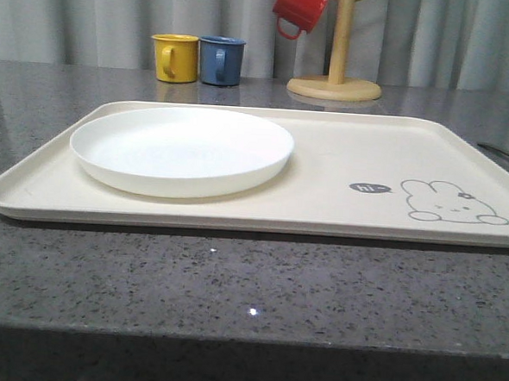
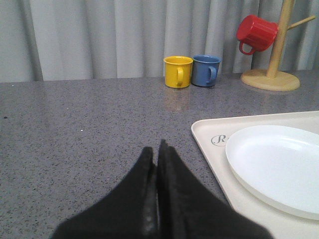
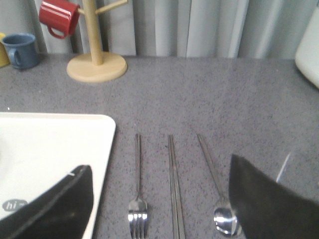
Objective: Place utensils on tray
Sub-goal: 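Withdraw the left gripper and move the right gripper over the fork, then grasp the steel fork with the right gripper and lift it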
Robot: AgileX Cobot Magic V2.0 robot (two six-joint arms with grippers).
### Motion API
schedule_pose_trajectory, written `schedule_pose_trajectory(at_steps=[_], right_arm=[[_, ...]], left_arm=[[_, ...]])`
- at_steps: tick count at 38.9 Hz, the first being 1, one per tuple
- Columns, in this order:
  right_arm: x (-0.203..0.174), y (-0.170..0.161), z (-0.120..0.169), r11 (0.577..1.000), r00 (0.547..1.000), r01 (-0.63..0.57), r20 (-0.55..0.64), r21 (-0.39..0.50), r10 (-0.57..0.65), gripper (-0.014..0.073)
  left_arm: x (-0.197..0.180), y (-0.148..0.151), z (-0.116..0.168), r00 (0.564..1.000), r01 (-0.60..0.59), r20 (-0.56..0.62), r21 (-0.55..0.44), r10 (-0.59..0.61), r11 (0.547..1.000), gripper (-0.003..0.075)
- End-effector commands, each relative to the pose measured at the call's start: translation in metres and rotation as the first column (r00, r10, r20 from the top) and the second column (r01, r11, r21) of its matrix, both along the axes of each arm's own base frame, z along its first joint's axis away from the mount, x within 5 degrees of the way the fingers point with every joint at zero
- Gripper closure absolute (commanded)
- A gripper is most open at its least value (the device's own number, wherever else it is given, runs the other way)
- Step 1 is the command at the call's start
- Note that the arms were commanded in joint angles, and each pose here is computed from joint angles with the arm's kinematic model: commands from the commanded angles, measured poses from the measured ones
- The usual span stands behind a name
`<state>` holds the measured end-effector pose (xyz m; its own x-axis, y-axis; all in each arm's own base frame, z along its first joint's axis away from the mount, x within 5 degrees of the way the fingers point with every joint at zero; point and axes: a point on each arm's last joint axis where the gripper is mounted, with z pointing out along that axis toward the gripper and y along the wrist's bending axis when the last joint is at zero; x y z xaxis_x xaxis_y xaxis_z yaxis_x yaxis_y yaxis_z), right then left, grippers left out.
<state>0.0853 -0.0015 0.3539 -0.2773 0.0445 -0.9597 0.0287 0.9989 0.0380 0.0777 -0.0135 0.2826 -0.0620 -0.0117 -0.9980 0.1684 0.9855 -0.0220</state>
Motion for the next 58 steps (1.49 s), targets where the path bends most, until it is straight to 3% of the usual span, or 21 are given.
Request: schedule_pose_trajectory(at_steps=[1, 8, 16, 31, 39, 53, 58], right_arm=[[0.02, -0.001, 0.014, 1.0, 1.0, 0.002, 0.002, -0.015, -0.002, 0.0013], [0.067, -0.001, 0.012, 1.0, 0.979, 0.002, -0.203, -0.014, -0.005, 0.0059], [0.12, -0.001, 0.008, 1.0, 0.933, 0.001, -0.359, -0.011, -0.004, 0.0265], [0.205, 0.015, -0.029, 0.993, 0.768, -0.109, -0.638, -0.04, 0.058, 0.0265], [0.236, 0.017, -0.051, 0.993, 0.688, -0.112, -0.724, -0.034, 0.053, 0.0265], [0.251, 0.019, -0.083, 0.994, 0.603, -0.111, -0.796, -0.013, 0.057, 0.027], [0.251, 0.019, -0.083, 0.994, 0.601, -0.111, -0.797, -0.013, 0.057, 0.0408]], left_arm=[[-0.001, 0.0, 0.018, 0.994, 0.006, 0.111, -0.036, -0.002, 0.999, 0.0738], [-0.001, 0.0, 0.018, 0.994, 0.006, 0.111, -0.036, -0.002, 0.999, 0.0738], [-0.001, 0.0, 0.017, 0.994, 0.006, 0.107, -0.036, -0.002, 0.999, 0.0738], [-0.001, 0.0, 0.017, 0.994, 0.006, 0.107, -0.036, -0.002, 0.999, 0.0738], [-0.001, 0.0, 0.017, 0.994, 0.006, 0.107, -0.036, -0.002, 0.999, 0.0738], [-0.001, 0.0, 0.017, 0.994, 0.006, 0.107, -0.036, -0.002, 0.999, 0.0738], [-0.001, 0.0, 0.017, 0.994, 0.006, 0.107, -0.036, -0.002, 0.999, 0.0738]])
